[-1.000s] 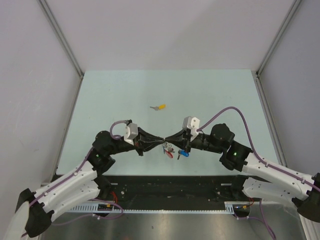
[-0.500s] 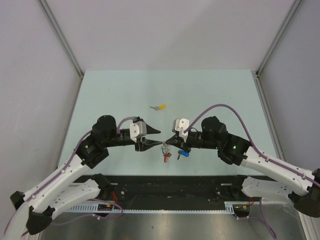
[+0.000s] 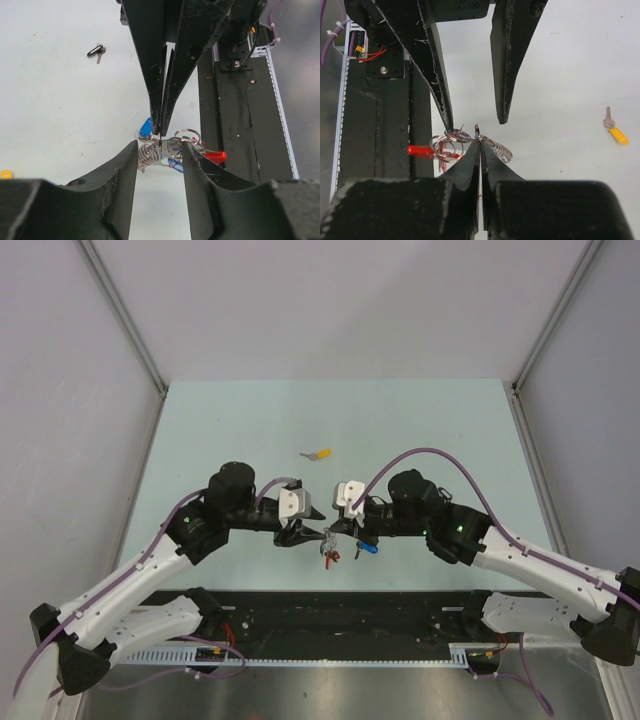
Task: Put the keys on the keyring
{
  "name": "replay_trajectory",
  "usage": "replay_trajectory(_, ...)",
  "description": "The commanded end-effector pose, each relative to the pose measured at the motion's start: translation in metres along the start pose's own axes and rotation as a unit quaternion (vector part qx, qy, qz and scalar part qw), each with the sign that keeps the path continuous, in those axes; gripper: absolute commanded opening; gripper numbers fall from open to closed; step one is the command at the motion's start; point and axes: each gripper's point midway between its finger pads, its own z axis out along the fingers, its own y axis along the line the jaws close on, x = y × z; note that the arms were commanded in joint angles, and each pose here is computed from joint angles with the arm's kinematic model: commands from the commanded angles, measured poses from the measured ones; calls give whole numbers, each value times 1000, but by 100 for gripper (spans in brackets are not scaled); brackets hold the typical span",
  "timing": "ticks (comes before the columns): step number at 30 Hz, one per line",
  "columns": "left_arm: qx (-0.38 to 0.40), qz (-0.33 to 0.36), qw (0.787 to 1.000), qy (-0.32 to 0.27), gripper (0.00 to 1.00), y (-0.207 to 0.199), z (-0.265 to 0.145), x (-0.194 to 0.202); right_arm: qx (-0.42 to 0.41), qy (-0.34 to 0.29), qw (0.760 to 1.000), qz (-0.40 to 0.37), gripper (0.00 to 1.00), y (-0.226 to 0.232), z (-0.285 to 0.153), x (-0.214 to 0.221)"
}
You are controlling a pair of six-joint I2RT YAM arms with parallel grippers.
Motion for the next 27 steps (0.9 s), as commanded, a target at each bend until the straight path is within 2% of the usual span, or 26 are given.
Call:
replay_trajectory(1, 20, 34, 999, -12, 43, -5, 0, -15, 13, -32, 999, -22, 0, -9, -3, -32)
replay_trajectory(15, -22, 41, 999, -6, 19, 8, 3, -11, 11, -32, 999, -20, 0, -10, 3, -33)
replay_trajectory(22, -45, 39, 998, 10, 23, 14, 2, -1, 14, -34, 999, -19, 0, -11, 3, -35)
replay_trajectory(27, -56, 37, 998, 17, 22, 17, 1, 4, 13, -35, 999, -18, 0, -11, 2, -36)
